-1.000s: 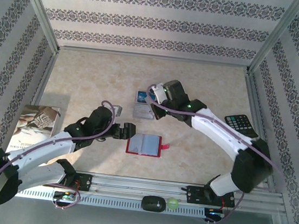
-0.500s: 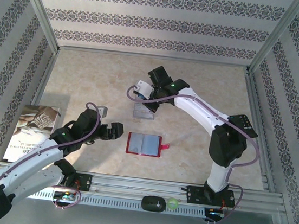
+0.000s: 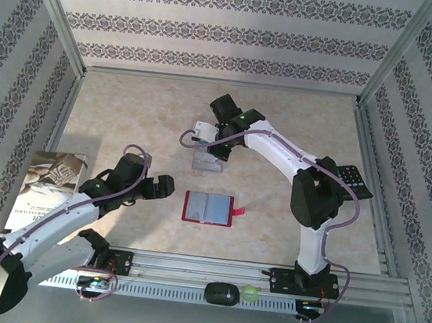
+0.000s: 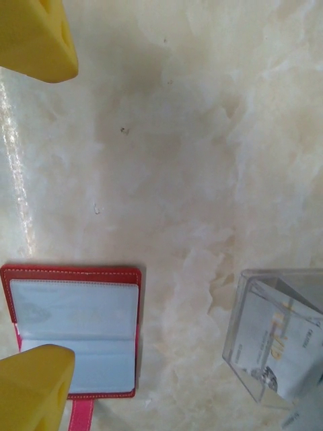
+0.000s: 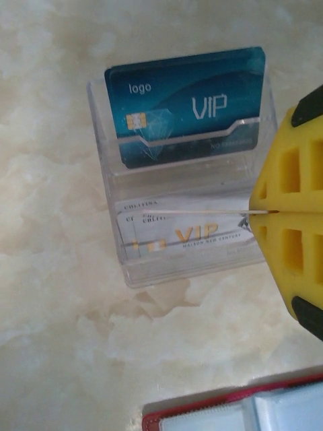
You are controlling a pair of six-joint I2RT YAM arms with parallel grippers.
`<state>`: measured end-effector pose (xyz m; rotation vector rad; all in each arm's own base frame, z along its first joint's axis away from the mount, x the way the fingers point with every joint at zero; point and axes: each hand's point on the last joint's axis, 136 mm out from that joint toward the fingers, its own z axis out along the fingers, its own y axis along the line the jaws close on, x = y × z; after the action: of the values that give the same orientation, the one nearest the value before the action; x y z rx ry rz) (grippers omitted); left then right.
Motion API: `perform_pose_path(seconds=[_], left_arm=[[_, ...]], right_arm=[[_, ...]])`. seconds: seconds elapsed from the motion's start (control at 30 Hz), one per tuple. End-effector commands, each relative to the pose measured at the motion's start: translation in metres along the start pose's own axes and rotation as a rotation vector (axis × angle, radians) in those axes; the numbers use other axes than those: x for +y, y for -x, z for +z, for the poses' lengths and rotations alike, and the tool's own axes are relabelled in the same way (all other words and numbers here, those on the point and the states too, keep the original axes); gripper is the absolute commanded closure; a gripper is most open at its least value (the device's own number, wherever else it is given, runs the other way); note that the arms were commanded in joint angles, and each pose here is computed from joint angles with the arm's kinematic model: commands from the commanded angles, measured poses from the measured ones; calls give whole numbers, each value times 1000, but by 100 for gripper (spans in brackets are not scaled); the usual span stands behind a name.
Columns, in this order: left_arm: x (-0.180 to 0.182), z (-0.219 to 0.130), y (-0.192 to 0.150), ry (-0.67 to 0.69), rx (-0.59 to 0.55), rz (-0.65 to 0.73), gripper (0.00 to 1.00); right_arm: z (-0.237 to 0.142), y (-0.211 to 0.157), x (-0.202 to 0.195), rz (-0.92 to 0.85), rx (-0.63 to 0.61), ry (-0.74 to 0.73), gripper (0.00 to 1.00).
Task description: Take the credit cards out of the card holder
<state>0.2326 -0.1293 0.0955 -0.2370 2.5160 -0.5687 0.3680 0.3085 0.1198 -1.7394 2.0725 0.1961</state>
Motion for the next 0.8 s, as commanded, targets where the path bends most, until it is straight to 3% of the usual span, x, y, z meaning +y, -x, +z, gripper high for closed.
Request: perform_pose_path(seconds=[0.0,0.5,0.7,0.77], left_arm=[[3,2,-1,6,18,-12,0],[7,9,0,17,38,-33,0],[6,9,-1,3,38,-40,0],[4,8,-1,-14,34,-46,0]], right_arm=[[10,-7,-1,-36,32,29,100],[26,-12,4,-52,62,92,100],[27,-6,-12,-7,41,18,76],[20,6,-22,8,-8,-38,73]])
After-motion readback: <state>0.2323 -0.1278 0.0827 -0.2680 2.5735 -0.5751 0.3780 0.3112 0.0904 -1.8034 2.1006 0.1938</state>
